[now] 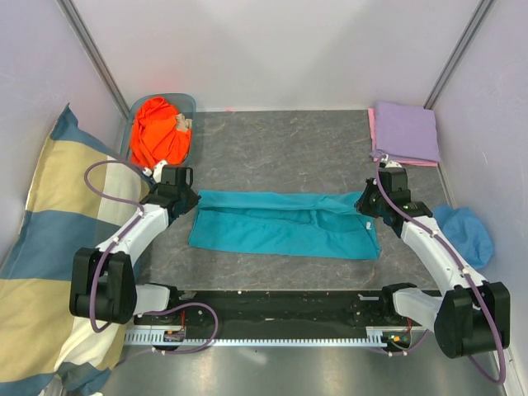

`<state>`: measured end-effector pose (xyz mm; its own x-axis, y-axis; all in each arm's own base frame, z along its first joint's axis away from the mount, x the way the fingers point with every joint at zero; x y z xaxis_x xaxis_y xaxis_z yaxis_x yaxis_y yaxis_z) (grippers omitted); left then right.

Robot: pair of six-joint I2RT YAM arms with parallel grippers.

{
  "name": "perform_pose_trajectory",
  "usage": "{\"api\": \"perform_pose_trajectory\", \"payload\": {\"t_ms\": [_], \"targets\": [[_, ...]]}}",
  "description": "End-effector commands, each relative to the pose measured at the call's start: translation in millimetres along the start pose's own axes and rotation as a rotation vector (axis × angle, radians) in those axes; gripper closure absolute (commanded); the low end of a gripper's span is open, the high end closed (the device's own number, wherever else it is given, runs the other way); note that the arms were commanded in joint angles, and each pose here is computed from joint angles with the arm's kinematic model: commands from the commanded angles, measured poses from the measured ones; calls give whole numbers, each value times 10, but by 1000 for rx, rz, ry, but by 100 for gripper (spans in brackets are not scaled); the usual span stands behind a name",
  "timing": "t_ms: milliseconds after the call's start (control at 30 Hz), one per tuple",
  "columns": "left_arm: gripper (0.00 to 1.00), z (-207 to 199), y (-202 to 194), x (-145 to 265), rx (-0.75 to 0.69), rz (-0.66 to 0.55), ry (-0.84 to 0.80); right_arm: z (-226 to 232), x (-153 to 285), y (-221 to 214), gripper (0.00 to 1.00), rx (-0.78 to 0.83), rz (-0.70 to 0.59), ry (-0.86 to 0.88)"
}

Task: Fold and stack the t-shirts
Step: Fold the other side of the tshirt into a rectangle

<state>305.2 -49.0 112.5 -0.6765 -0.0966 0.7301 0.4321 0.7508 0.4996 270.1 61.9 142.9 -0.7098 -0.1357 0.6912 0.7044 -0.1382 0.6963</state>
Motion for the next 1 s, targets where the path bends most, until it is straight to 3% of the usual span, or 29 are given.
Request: {"api": "perform_pose_trajectory", "payload": {"t_ms": [0,400,533,600,633,667,700,733,767,800,833,967], "targets": [[98,50,-33,11,48,-8,7,-36,27,-119,100,-27,26,-15],[97,358,-304,90,169,41,51,-79,-5,-407,100,-46,143,-31],[94,376,-380,161,191,72,17,-98,14,-471,95,-46,168,-43],[87,410,-402,209,201,74,11,-105,36,-470,74,-58,169,-52],[82,444,-427,219,203,79,17,-104,41,-467,68,-64,167,-53],[57,461,-433,233,205,79,19,-98,53,-458,66,-67,162,-53],[47,464,-420,269,214,70,14,-99,75,-430,62,-72,149,-55],[37,472,-410,282,214,62,15,-102,89,-416,52,-74,141,-60],[11,463,-394,297,214,54,7,-105,106,-402,48,-80,135,-65],[2,449,-368,323,213,43,-4,-90,141,-354,43,-83,113,-59],[0,424,-332,343,210,32,-10,-85,158,-334,29,-82,103,-56],[0,327,-214,422,216,-3,-36,-107,220,-220,9,-91,42,-80]]}}
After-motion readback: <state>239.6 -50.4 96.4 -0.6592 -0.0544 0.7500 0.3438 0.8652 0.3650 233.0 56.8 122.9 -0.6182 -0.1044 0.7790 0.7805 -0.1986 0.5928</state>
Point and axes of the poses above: each gripper's point midway between its finger pads, its own x axis back along the fingers, its own z axis along the line the jaws close on, y = z × x, the point moved 4 cm from there along x, back along the fingers, and after that the axes turned 11 degrees about x, right-handed, at the moved point
